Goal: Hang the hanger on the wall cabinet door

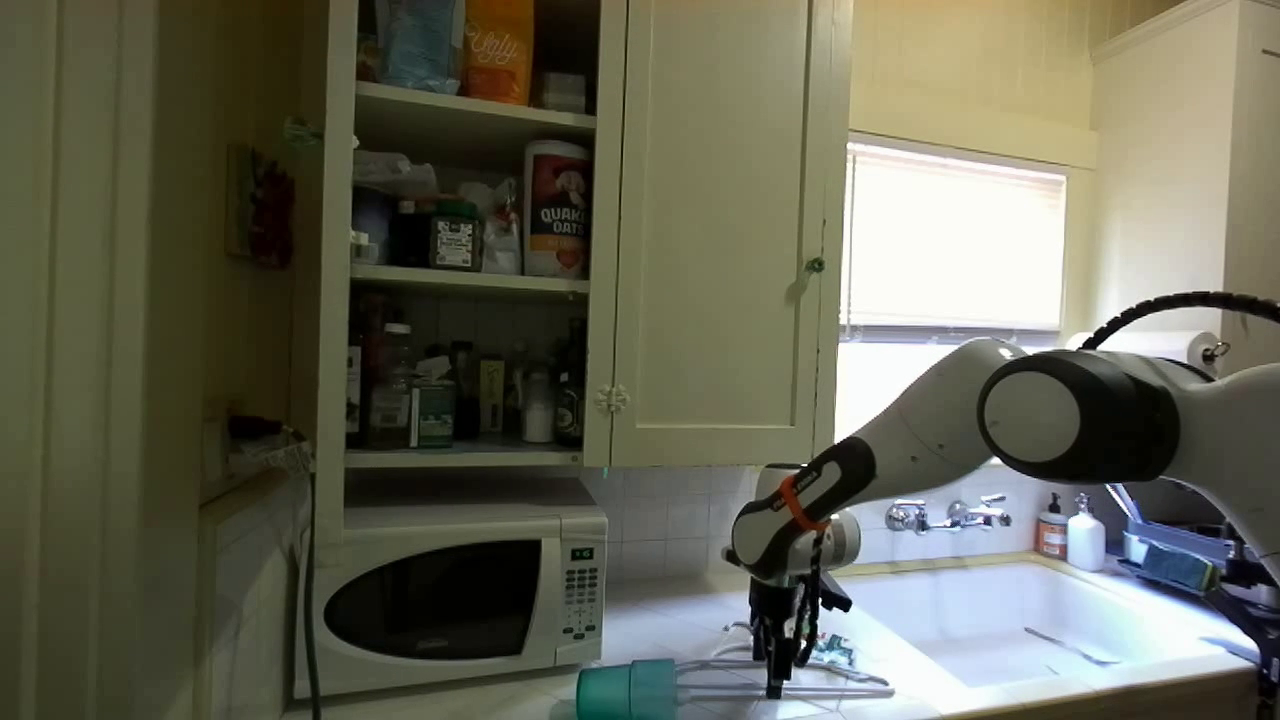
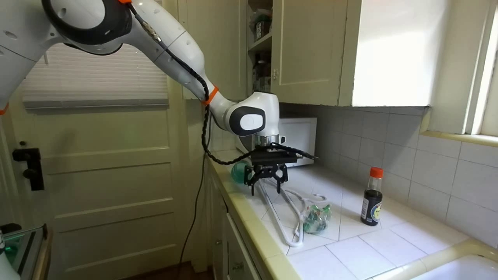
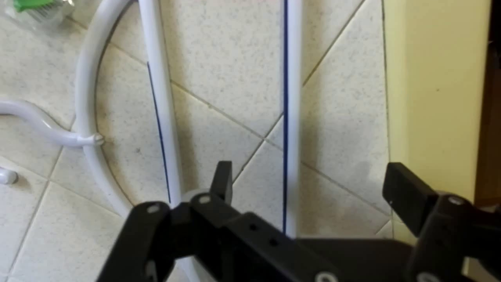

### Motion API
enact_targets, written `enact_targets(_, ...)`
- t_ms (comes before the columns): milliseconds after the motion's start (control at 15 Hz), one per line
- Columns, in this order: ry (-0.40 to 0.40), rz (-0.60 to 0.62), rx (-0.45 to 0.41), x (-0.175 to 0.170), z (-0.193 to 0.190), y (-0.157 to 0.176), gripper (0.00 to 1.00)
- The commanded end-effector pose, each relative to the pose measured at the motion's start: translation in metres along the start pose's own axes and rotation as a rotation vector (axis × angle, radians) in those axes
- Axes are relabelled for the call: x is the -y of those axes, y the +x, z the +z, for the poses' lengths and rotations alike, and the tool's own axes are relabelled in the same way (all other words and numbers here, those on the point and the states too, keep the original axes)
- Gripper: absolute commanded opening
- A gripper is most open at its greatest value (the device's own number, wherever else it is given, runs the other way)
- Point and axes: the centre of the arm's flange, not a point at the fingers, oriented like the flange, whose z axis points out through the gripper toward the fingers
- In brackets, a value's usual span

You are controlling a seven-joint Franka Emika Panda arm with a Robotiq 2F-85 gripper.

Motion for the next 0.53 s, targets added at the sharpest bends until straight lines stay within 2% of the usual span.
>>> enact_targets(0,0.0,0.003,-0.015,0.0077,0.0154,-0.005,0.88)
enact_targets(67,0.004,0.003,-0.013,0.0071,0.0172,-0.0047,0.82)
enact_targets(133,0.006,0.004,-0.011,0.0059,0.0178,-0.0048,0.7)
enact_targets(400,0.004,0.013,-0.017,0.0006,0.0123,-0.008,0.52)
enact_targets(467,0.001,0.017,-0.017,-0.001,0.0108,-0.009,0.36)
